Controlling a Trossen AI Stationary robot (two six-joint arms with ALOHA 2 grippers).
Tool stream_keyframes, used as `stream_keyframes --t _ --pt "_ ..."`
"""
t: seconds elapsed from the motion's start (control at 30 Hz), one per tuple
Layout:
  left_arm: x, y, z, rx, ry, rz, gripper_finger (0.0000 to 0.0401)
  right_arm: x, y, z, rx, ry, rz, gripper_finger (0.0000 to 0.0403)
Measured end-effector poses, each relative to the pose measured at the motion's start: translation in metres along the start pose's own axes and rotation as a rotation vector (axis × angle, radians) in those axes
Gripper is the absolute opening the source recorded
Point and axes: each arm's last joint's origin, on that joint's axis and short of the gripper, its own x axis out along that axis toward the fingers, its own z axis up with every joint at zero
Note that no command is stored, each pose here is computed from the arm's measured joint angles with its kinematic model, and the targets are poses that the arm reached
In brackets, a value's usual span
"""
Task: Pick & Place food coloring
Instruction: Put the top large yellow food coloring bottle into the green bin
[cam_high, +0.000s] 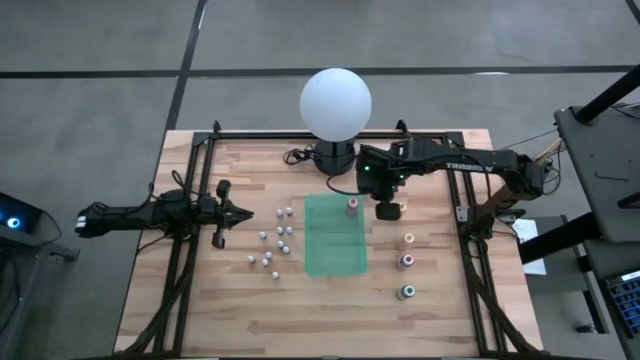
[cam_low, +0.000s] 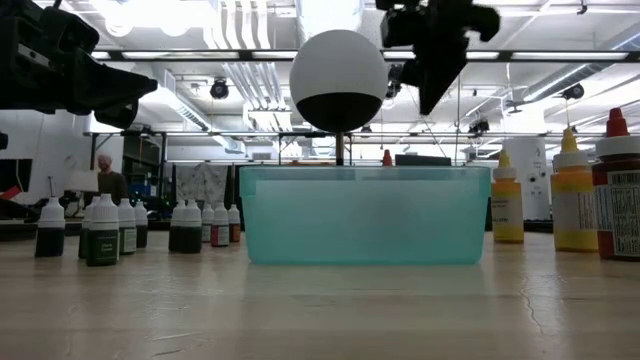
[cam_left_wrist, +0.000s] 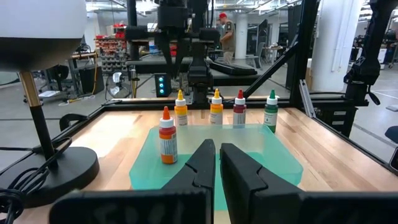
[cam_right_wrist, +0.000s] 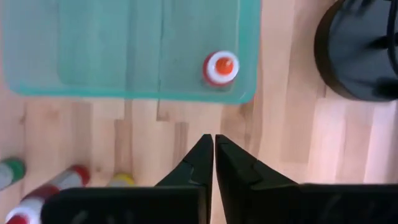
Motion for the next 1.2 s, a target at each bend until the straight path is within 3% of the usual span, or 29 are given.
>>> stream_keyframes --t 0.27,0.7,1.2 --pt "0.0 0.0 0.0 0.0 0.0 0.0 0.0 -0.029 0.007 -0.02 0.002 -0.01 0.004 0.0009" --pt "0.0 0.0 0.0 0.0 0.0 0.0 0.0 -0.079 0.017 -0.052 0.06 -0.162 -0.025 0.0009" --pt "0.0 0.0 0.0 0.0 0.0 0.0 0.0 -0.091 0.023 -0.073 0.124 -0.141 0.007 0.0009"
